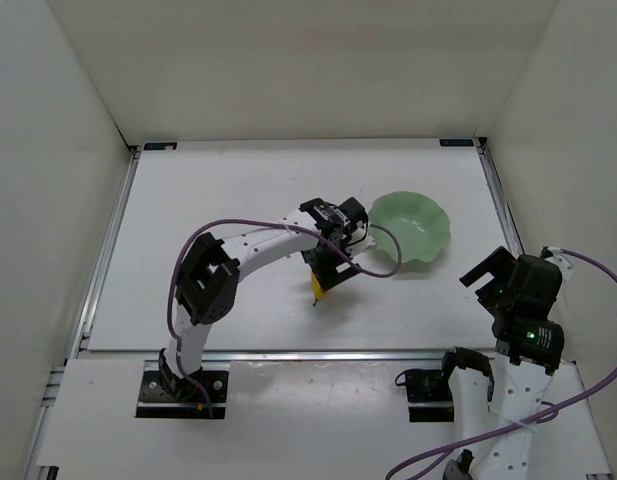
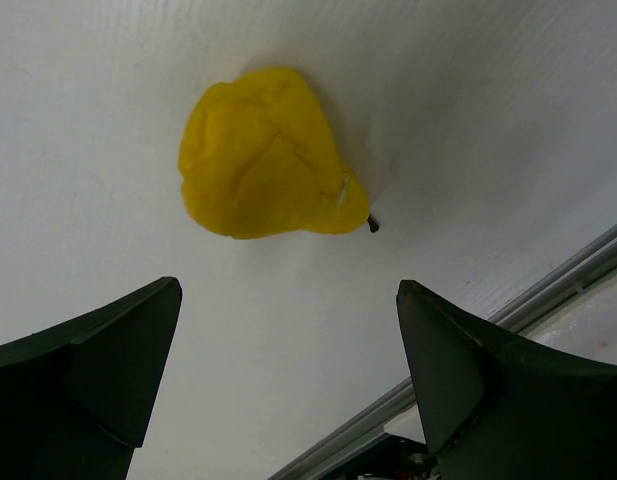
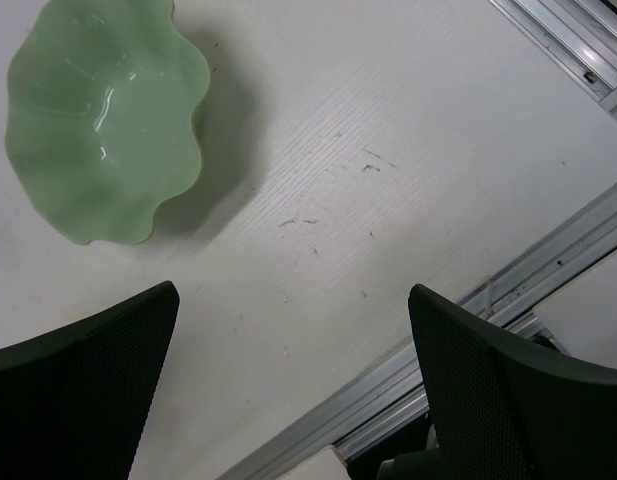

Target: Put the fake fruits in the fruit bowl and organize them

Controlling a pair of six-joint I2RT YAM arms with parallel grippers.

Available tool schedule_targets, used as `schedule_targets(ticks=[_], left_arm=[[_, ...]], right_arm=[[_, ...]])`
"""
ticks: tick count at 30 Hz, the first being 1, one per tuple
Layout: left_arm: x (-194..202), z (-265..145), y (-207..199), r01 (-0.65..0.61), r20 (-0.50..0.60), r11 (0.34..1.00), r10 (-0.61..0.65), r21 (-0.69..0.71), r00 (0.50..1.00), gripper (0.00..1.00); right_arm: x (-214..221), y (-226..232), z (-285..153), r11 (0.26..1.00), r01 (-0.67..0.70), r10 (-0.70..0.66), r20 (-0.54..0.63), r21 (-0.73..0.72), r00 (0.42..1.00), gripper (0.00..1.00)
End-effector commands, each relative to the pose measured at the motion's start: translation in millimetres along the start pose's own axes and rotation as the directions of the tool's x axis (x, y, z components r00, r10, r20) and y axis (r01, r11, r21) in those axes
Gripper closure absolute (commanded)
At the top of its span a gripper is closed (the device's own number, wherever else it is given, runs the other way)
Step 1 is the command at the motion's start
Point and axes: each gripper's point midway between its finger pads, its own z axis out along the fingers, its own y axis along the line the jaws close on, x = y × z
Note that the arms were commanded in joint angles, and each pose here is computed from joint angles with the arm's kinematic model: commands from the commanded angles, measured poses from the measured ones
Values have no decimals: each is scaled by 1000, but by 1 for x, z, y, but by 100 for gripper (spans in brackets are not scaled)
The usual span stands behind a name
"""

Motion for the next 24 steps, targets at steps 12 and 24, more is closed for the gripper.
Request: schedule_targets(ticks=[12,24], left_arm=[[-16,50,5,97,66,995,-98,10,993,17],[-22,64,19,128,68,992,-126,-21,990,90]], right_arm=[[-7,-1,-10,999,52,-52,10,5,999,0],[-7,-6,-12,997,72,-72,9,28,997,0]])
